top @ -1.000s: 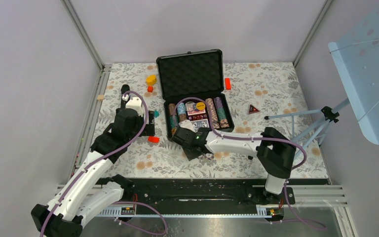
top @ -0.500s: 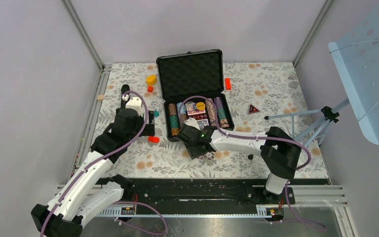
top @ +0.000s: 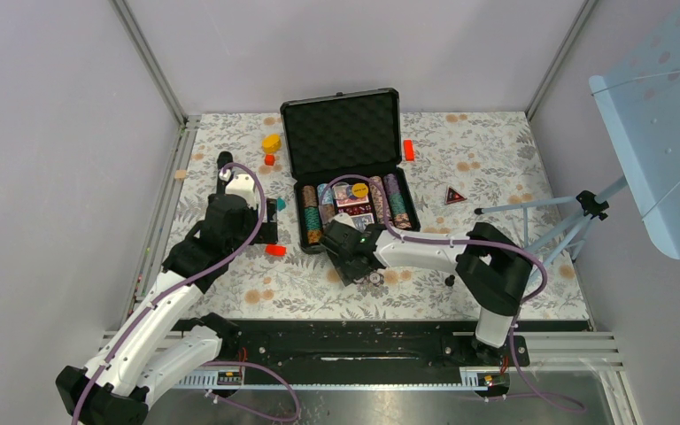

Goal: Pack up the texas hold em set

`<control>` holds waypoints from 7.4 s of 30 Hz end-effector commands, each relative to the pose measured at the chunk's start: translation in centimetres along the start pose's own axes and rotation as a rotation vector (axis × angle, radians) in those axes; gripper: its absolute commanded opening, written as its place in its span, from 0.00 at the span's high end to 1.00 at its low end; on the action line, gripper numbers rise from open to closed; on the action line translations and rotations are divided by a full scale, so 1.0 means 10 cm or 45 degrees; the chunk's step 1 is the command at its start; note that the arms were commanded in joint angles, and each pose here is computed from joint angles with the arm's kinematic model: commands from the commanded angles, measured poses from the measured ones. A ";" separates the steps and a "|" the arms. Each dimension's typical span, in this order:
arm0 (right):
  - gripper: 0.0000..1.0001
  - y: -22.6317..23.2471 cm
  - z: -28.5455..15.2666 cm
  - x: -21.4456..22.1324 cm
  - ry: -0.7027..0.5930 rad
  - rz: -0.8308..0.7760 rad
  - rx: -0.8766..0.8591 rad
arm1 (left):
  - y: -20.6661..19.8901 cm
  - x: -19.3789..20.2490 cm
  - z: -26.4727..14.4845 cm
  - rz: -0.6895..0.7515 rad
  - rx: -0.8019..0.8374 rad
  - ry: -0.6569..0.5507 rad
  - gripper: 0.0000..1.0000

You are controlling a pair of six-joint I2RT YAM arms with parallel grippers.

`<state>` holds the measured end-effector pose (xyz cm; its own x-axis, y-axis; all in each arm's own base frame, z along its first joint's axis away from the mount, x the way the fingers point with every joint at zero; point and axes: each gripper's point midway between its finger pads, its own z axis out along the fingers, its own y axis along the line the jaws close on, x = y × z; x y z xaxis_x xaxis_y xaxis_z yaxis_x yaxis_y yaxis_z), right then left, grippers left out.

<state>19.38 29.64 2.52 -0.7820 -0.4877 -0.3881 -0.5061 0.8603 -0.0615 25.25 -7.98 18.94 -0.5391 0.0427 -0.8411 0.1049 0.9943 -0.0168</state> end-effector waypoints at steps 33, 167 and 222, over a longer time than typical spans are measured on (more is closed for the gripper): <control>0.43 0.13 0.15 0.35 0.137 -0.107 -0.036 | -0.04 -0.09 0.00 -0.020 0.023 -0.048 0.01; 0.47 0.08 0.25 0.28 0.133 -0.058 -0.008 | -0.04 -0.08 0.02 -0.018 0.023 -0.040 0.01; 0.55 0.20 -0.14 0.06 0.011 0.002 -0.144 | -0.05 -0.07 0.02 -0.016 0.032 -0.036 0.01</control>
<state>17.56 30.41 1.15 -0.7852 -0.5041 -0.3597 -0.5455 0.8380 0.0165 25.23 -8.13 18.84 -0.5426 0.0443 -0.8388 0.1119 0.9935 -0.0200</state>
